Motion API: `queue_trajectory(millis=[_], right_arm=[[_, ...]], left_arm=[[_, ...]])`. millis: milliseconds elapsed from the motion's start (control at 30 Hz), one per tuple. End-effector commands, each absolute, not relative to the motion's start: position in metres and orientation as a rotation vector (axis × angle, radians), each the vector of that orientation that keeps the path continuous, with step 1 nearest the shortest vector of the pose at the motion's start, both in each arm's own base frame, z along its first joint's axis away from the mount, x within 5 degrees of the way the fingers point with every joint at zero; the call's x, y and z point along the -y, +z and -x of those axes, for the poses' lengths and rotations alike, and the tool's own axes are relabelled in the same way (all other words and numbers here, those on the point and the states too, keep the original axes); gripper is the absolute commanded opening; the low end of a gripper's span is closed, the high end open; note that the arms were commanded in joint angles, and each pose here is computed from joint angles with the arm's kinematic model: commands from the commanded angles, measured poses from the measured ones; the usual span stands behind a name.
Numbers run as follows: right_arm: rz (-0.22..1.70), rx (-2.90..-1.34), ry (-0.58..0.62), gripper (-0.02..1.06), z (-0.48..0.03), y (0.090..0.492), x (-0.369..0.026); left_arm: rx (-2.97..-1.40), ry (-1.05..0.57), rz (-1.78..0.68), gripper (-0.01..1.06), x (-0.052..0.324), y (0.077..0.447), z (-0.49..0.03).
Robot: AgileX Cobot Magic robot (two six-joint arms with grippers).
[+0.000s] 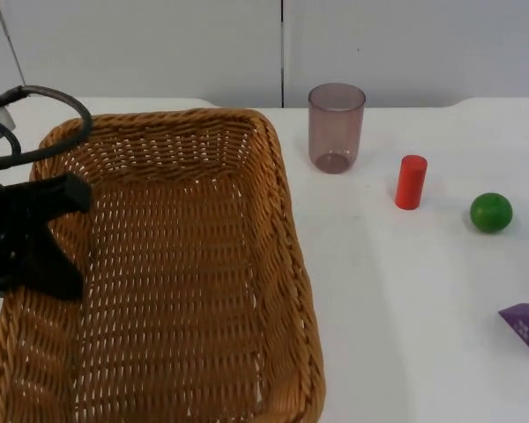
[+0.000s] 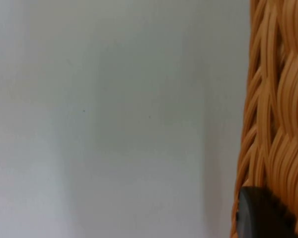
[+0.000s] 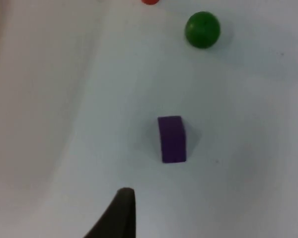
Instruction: Pick up the basket with the left hand and place the triangular block into the basket with the right hand.
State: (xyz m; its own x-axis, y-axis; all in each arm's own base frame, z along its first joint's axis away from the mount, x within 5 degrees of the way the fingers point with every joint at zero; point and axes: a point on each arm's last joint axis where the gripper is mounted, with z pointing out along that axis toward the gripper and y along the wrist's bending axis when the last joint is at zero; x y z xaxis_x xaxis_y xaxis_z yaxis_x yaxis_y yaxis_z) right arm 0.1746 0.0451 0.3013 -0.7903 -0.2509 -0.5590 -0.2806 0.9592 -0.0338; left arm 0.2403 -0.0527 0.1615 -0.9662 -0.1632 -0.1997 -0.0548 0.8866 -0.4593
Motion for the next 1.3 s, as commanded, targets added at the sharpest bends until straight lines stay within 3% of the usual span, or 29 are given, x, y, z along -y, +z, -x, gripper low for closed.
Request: queue_trajectory(millis=[0,200,367,633,933,1067,1267], right_arm=[[0.428,-2.557,0.071,1.05,-0.178,0.296,-0.052],[0.578,-2.746,0.065,1.04,-0.204,0.246,-0.094],[0.509,-2.83,-0.024,1.04,-0.229,0.206,-0.104],[0.501,-2.889,-0.048,1.04,-0.247,0.164,-0.113],[0.469,-2.887,-0.142,1.04,-0.255,0.148,-0.111],[0.464,-2.832,-0.247,1.04,-0.261,0.147,-0.106],[0.48,-2.826,-0.245,1.02,-0.267,0.13,-0.109]], left_arm=[[-2.798,-0.711,0.205,0.0,0.053,0.165,-0.24],[-2.825,-0.723,0.175,0.0,0.054,0.165,-0.237],[-2.837,-0.705,0.145,0.0,0.054,0.164,-0.236],[-2.877,-0.677,0.144,0.0,0.052,0.155,-0.231],[-2.875,-0.665,0.143,0.0,0.051,0.155,-0.231],[-2.868,-0.657,0.147,0.0,0.051,0.155,-0.232],[-2.859,-0.661,0.163,0.0,0.051,0.155,-0.232]])
